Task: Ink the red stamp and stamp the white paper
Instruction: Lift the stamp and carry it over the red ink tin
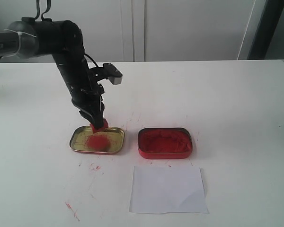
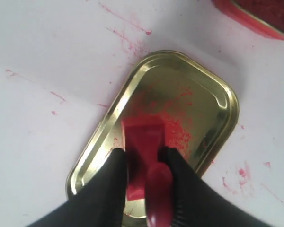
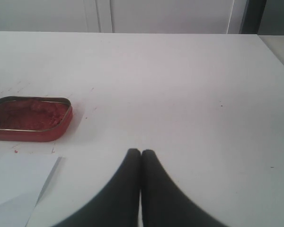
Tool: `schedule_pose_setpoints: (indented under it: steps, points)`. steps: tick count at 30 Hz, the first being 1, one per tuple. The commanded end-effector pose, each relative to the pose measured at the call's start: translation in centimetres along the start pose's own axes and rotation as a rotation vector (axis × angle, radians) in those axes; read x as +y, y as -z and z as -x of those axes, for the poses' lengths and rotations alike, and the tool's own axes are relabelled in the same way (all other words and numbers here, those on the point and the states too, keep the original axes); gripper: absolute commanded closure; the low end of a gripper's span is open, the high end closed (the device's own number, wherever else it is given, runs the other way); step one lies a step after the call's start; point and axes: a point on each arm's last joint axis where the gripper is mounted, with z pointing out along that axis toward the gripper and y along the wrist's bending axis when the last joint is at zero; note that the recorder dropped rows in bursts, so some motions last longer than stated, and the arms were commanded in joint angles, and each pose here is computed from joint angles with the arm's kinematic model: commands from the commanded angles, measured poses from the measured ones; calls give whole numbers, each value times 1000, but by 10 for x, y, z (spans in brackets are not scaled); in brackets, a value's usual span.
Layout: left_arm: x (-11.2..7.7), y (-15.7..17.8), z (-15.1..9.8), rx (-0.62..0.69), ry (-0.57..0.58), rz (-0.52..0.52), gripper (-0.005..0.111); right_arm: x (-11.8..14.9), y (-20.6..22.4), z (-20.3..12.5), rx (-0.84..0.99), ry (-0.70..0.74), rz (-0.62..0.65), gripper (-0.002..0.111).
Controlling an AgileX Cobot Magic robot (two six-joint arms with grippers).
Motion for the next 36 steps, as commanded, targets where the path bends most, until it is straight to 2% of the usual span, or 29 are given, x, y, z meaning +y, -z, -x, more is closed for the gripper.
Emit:
schedule_pose_setpoints:
  steps: [1,5,14,20,24,29,36]
  points:
    - [-12,25,3,-36,49,-1,107,0,0,0,-14,0,-3,108]
    - [-28,31,13,-31,3,-10,107,0,0,0,-14,-5,-3,108]
    - [-74,46,59,-99,-150,14,107,0,0,0,-14,-22,-3,108]
    - [-92,36,84,-111,-176,13,107,0,0,0,-14,-22,-3,108]
    - [-99,18,96,-67,-198,-10,107,0,0,0,-14,-22,-3,108]
    - [-98,-8,105,7,-202,-47,107,0,0,0,-14,-22,-3,108]
    - [-94,-33,110,67,-199,-6,107,0,0,0,-14,-22,-3,108]
